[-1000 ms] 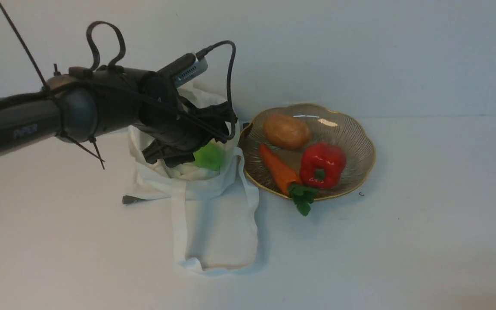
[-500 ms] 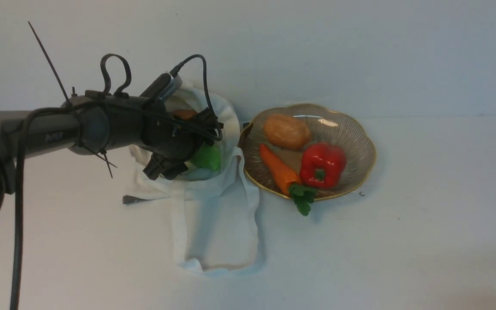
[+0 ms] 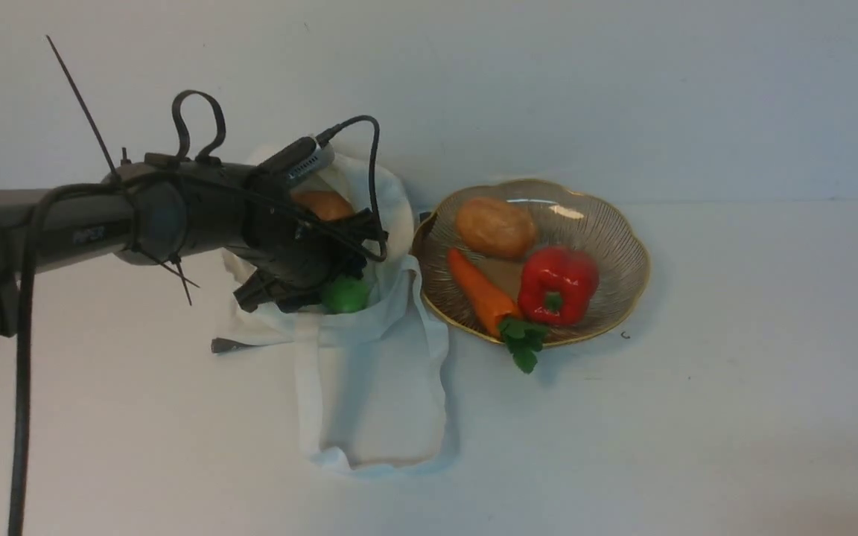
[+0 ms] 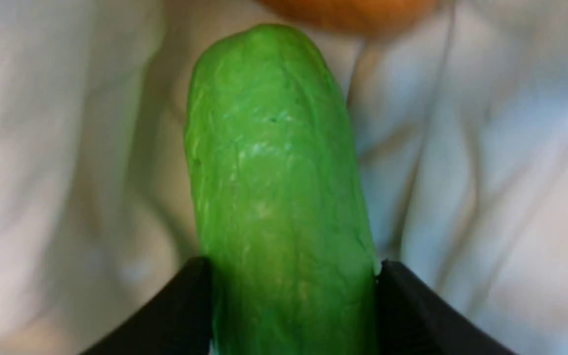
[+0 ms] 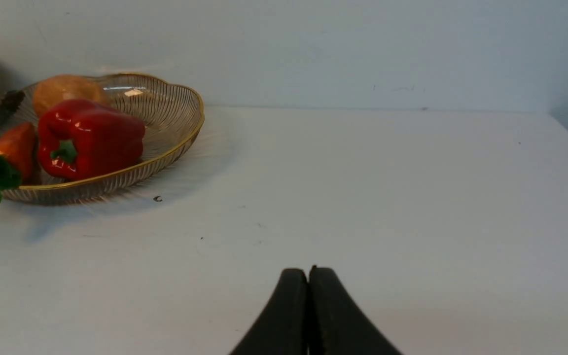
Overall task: Take vegetables from cloth bag on white table place on plate.
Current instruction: 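Place the green vegetable from the bag onto the plate with the left gripper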
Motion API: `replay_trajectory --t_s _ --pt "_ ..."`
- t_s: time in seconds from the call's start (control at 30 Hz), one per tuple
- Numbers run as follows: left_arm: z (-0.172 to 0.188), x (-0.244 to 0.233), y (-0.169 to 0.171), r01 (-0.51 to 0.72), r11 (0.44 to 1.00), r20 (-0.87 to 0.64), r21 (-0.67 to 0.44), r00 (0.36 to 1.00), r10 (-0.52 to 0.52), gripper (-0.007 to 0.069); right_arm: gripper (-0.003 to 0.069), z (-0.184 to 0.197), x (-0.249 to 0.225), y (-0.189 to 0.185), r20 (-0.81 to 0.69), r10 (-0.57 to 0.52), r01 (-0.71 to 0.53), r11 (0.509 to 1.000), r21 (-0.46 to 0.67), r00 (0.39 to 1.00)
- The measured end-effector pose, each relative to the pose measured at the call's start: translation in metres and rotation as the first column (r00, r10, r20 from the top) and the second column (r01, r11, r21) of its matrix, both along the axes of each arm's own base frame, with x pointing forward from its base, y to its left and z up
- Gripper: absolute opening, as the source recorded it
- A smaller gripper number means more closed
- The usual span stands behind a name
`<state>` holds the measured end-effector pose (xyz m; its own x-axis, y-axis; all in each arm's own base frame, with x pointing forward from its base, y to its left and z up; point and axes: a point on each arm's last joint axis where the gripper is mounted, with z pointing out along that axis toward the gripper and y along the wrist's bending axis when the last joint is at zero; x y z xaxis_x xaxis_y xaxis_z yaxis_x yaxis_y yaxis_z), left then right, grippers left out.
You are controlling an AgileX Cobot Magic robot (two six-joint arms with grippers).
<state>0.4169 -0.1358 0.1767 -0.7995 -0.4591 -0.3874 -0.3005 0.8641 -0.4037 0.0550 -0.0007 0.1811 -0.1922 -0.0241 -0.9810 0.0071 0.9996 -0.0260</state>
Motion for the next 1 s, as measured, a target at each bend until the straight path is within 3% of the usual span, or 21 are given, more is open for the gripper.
replay_trajectory --t_s 0.07,0.3,0.4,0.43,0.53,0.67,1.0 --pt "0.026 -0.01 0.003 0.104 0.993 0.013 0.055 0.994 -0.105 0.0376 -0.0015 0.0 0.0 0.0 0.0 0.0 0.0 1.0 0.0 1.0" --pt "0.146 -0.037 -0.002 0.198 0.979 0.21 0.058 0.956 -0.206 0.0376 -0.0015 0.0 0.0 0.0 0.0 0.0 0.0 1.0 0.0 1.0" --pt "0.159 -0.046 -0.027 0.266 0.962 0.25 0.062 0.929 -0.273 0.0376 -0.0015 0.0 0.0 0.0 0.0 0.0 0.0 1.0 0.0 1.0" --pt "0.159 -0.046 -0.029 0.273 0.96 0.252 0.063 0.926 -0.279 0.0376 -0.0015 0.0 0.0 0.0 0.0 0.0 0.0 1.0 0.0 1.0" --pt "0.135 -0.048 -0.078 0.376 0.922 0.259 0.094 0.885 -0.387 0.0376 -0.0015 0.0 0.0 0.0 0.0 0.0 0.0 1.0 0.0 1.0" --pt "0.094 -0.032 -0.105 0.39 0.914 0.211 0.107 0.89 -0.405 0.0376 -0.0015 0.0 0.0 0.0 0.0 0.0 0.0 1.0 0.0 1.0" --pt "0.023 0.012 -0.13 0.369 0.923 0.187 0.105 0.905 -0.383 0.0376 -0.0015 0.0 0.0 0.0 0.0 0.0 0.0 1.0 0.0 1.0"
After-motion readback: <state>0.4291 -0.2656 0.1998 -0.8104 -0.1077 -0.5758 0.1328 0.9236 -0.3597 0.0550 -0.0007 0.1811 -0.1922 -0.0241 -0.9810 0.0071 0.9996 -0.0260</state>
